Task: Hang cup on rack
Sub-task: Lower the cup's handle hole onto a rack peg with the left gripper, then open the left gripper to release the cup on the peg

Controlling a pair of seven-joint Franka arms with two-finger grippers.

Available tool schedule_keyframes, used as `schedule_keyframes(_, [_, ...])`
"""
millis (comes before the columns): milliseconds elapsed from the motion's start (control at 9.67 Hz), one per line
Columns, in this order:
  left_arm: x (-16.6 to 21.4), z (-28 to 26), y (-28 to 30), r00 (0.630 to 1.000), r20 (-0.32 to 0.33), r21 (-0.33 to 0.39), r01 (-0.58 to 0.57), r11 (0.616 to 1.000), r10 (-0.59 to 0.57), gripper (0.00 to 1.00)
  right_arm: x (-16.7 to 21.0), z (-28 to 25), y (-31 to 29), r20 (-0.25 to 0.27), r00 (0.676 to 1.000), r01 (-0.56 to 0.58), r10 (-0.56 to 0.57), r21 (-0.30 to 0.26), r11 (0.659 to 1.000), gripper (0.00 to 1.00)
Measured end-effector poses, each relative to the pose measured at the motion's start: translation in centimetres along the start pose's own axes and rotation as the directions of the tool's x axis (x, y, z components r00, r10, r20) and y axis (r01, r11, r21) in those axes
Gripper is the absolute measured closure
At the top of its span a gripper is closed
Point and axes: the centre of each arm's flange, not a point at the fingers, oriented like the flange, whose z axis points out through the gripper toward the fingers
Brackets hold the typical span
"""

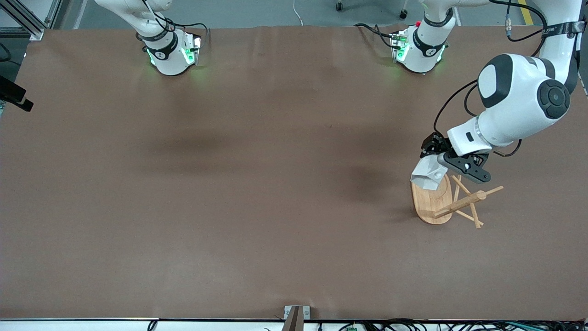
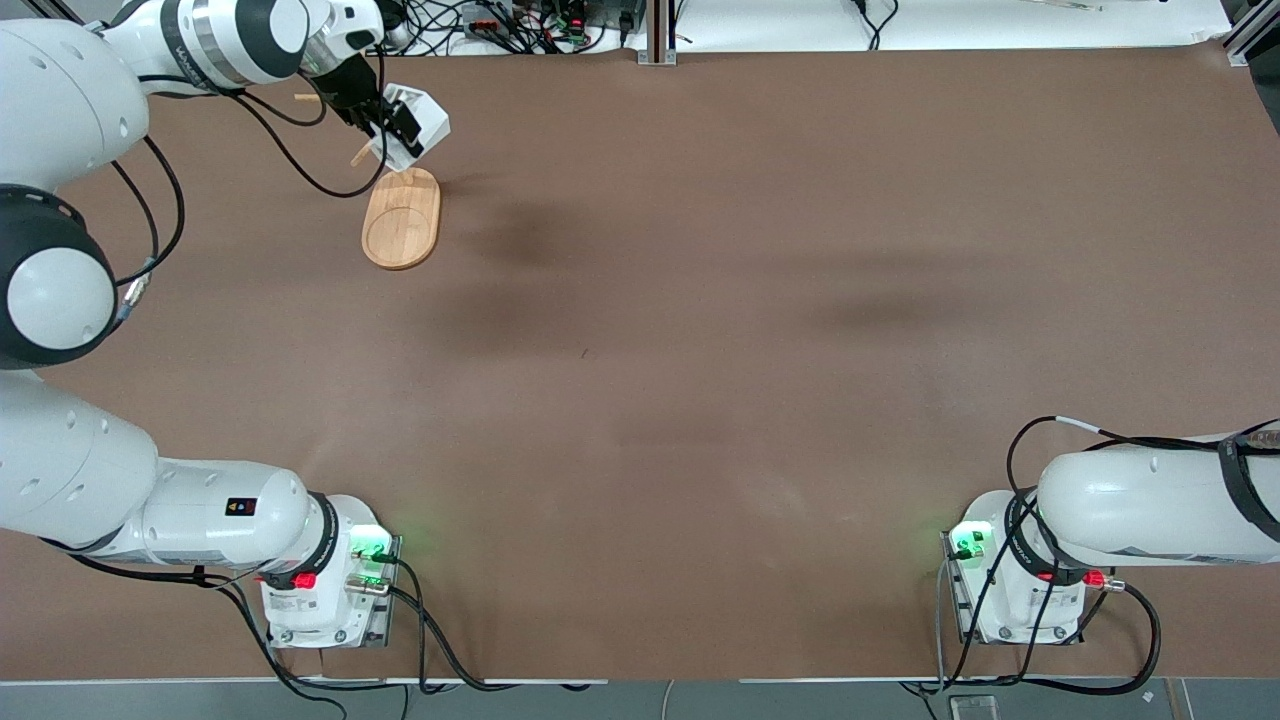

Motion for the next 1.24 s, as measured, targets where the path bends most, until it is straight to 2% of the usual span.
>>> schedule_keyframes(1241, [-0.8, 1.4, -4.8, 1.000, 0.019, -0.003, -0.008, 1.000, 0.008, 0.26, 0.0, 0.0, 0.0, -0.001, 1.000, 0.005, -0.005, -0.001, 1.000, 0.00])
